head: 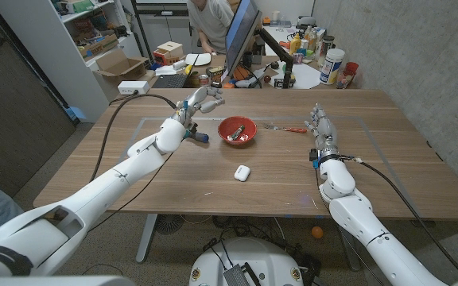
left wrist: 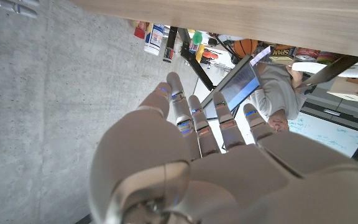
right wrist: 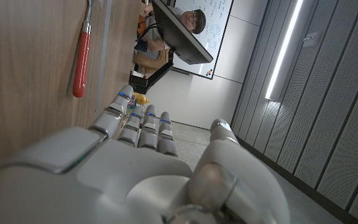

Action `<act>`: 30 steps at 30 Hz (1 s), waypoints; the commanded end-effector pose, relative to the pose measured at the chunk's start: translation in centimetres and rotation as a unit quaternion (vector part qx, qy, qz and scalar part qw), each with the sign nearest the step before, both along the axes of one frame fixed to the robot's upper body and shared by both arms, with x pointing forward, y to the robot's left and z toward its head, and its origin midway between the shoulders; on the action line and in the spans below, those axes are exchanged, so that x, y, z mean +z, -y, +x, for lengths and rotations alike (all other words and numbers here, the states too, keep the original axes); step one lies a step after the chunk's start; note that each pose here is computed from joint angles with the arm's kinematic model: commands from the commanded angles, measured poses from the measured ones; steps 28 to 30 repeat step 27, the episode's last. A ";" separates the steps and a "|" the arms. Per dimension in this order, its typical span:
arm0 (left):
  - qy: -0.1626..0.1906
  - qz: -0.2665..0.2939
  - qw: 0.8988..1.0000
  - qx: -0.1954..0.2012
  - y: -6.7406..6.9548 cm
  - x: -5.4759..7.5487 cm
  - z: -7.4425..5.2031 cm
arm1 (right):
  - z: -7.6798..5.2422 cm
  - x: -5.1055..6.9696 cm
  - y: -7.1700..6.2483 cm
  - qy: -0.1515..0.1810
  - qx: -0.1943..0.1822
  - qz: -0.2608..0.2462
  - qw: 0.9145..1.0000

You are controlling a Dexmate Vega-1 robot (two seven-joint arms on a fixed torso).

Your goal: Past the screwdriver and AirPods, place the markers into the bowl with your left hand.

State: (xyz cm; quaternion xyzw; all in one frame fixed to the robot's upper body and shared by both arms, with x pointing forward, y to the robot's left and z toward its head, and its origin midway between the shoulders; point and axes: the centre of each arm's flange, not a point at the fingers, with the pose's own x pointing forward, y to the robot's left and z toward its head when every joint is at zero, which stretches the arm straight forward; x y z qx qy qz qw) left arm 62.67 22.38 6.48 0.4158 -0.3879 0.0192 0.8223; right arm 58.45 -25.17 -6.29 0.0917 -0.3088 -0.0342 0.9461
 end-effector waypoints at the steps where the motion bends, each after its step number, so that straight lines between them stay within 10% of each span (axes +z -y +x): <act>1: -0.001 -0.048 0.999 0.019 -6.3 -0.1 -1.3 | -0.5 0.8 -1.7 0.002 -0.002 -0.017 1.000; 13: -0.100 -0.126 0.984 -0.070 -11.1 -2.2 -0.4 | -1.2 0.5 -3.3 -0.005 -0.008 -0.026 1.000; 30: -0.106 -0.128 0.984 -0.068 -11.9 -2.4 -0.3 | -0.7 0.2 -4.5 -0.005 0.000 -0.027 1.000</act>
